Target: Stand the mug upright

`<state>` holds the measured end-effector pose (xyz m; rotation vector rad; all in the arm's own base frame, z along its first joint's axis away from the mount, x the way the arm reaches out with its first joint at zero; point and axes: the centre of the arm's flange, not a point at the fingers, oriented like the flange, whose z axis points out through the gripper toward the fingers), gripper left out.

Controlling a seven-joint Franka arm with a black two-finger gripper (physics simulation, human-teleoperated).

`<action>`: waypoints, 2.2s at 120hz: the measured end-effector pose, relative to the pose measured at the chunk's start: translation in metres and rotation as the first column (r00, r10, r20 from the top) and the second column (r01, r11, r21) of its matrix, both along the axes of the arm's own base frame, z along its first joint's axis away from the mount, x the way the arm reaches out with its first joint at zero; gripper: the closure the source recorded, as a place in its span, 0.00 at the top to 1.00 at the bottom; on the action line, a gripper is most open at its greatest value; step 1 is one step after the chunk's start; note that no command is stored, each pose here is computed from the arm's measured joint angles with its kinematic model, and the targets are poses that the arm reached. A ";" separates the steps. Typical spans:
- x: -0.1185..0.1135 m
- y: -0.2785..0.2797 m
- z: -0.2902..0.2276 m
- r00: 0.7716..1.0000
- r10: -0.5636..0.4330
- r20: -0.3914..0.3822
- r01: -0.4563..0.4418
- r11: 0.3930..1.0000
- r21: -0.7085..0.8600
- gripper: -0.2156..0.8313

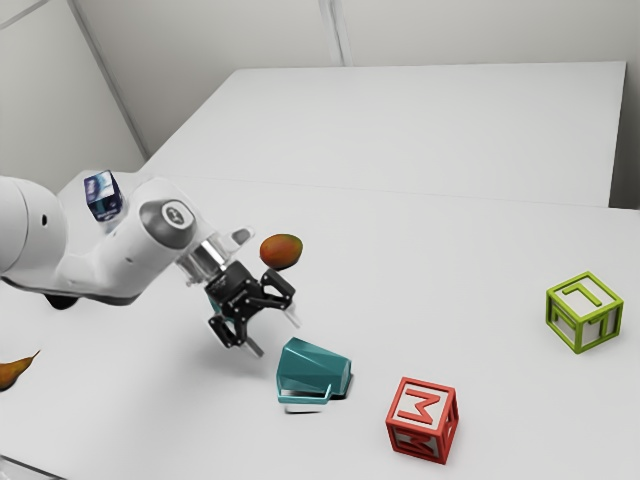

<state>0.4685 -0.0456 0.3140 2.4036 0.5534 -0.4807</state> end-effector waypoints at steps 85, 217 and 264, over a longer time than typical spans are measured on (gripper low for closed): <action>-0.001 0.011 -0.027 0.980 0.200 -0.019 -0.201 0.977 -0.075 0.79; 0.002 -0.036 -0.028 0.984 0.175 0.022 -0.172 0.981 -0.094 0.12; 0.003 -0.034 -0.004 0.986 0.147 0.075 -0.140 0.986 -0.091 0.04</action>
